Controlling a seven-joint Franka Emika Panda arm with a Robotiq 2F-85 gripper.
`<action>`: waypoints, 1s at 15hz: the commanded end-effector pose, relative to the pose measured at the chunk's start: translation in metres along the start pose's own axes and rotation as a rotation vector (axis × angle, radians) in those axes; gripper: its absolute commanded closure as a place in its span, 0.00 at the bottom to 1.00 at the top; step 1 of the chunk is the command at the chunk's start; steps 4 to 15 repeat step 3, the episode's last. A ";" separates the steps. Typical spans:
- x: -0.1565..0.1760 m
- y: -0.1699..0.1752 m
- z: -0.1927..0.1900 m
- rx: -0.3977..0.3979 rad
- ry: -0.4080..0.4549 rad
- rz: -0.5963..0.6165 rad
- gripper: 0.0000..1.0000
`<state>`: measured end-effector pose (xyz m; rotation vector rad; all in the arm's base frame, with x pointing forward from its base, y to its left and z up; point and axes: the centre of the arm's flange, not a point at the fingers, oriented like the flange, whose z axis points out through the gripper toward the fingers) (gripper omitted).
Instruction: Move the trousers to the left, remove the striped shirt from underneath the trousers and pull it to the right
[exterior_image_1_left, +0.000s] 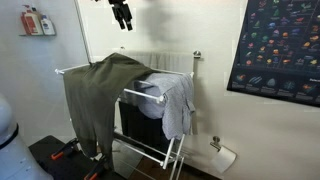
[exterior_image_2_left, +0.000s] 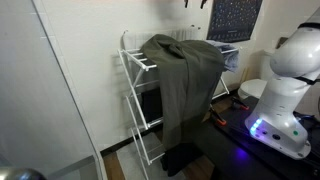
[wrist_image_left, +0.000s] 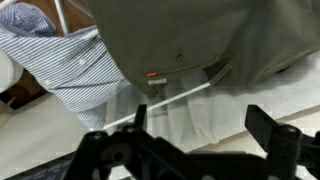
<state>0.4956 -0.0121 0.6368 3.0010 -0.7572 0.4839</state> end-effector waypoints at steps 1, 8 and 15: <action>-0.029 -0.001 0.004 0.074 -0.015 -0.096 0.00; -0.037 -0.003 0.010 0.083 -0.030 -0.124 0.00; -0.037 -0.003 0.010 0.083 -0.030 -0.124 0.00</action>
